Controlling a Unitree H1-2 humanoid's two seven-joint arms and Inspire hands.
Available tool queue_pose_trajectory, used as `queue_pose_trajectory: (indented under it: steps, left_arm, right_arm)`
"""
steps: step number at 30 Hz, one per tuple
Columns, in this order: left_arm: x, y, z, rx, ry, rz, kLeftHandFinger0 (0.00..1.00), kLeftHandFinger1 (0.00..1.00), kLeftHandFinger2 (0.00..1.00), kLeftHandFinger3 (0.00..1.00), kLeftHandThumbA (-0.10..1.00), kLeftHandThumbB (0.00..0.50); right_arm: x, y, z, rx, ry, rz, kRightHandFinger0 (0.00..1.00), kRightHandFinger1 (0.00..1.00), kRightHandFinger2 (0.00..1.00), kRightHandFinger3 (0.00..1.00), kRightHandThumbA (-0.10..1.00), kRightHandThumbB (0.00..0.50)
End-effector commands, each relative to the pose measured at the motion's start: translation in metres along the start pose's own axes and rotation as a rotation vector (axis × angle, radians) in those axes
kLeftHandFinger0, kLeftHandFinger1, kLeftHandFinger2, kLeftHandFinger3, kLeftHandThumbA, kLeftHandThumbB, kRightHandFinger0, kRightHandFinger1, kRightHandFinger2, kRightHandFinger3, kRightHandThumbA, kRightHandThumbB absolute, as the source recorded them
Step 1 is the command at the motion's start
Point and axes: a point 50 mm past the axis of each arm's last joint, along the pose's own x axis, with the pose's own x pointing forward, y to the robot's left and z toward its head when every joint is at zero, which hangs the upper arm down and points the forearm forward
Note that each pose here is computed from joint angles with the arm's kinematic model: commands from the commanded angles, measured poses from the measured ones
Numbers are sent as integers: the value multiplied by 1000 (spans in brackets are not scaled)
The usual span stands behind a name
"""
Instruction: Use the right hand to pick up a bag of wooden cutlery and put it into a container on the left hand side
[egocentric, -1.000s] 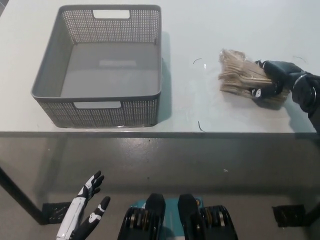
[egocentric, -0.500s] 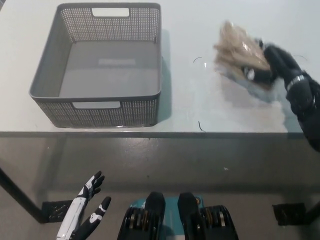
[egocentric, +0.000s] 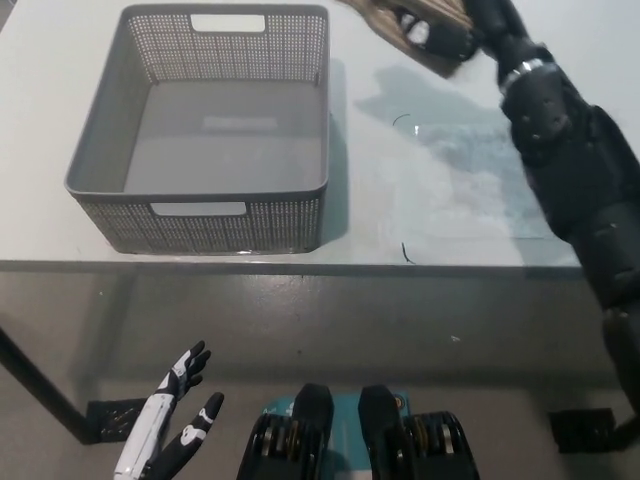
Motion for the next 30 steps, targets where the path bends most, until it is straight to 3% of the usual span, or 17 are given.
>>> queue_pose_trajectory:
  steps: [1, 3, 6, 11, 13, 25, 26, 27, 28, 29, 30]
  left_arm:
    - [-3, 4, 3, 7, -24, -23, 1000, 1000, 1000, 1000, 765, 117]
    - [-2, 2, 2, 5, -21, -29, 1000, 1000, 1000, 1000, 763, 114]
    - [-2, 1, 2, 9, -24, -30, 1000, 1000, 1000, 1000, 764, 121]
    - [-4, -2, 0, 9, -23, -35, 1000, 1000, 1000, 1000, 778, 128]
    - [-3, -3, 1, 8, -24, -35, 1000, 1000, 1000, 1000, 774, 126]
    - [0, 0, 6, 56, -39, -47, 1000, 1000, 1000, 1000, 777, 109]
    - [1, 0, 6, 58, -40, -46, 1000, 1000, 1000, 1000, 779, 114]
    - [1, 0, 7, 62, -42, -50, 1000, 1000, 1000, 1000, 778, 109]
    - [2, 1, 7, 65, -43, -51, 1000, 1000, 1000, 1000, 778, 109]
    - [2, 1, 6, 66, -43, -51, 1000, 1000, 1000, 1000, 778, 109]
    - [2, 1, 6, 72, -41, -54, 1000, 1000, 1000, 1000, 790, 116]
  right_arm:
    - [34, -6, 78, 14, -209, -35, 0, 417, 798, 739, -100, 176]
    - [37, 10, 93, -8, -240, -13, 0, 384, 811, 770, -100, 158]
    - [39, 27, 108, -21, -279, 3, 0, 355, 827, 846, -100, 183]
    - [40, 64, 136, 8, -301, 60, 0, 414, 844, 915, -100, 184]
    - [40, 78, 144, 22, -305, 86, 0, 393, 795, 892, -100, 188]
    - [31, 106, 135, -28, -253, 166, 7, 411, 795, 867, -100, 171]
    - [32, 105, 133, -24, -246, 174, 34, 432, 785, 849, -100, 181]
    - [32, 104, 129, -30, -245, 187, 122, 460, 723, 787, -85, 197]
    - [32, 103, 128, -37, -248, 189, 175, 487, 717, 800, 5, 186]
    - [32, 102, 127, -45, -251, 192, 206, 444, 618, 716, 97, 186]
    - [32, 99, 125, -57, -239, 220, 479, 700, 866, 979, 443, 236]
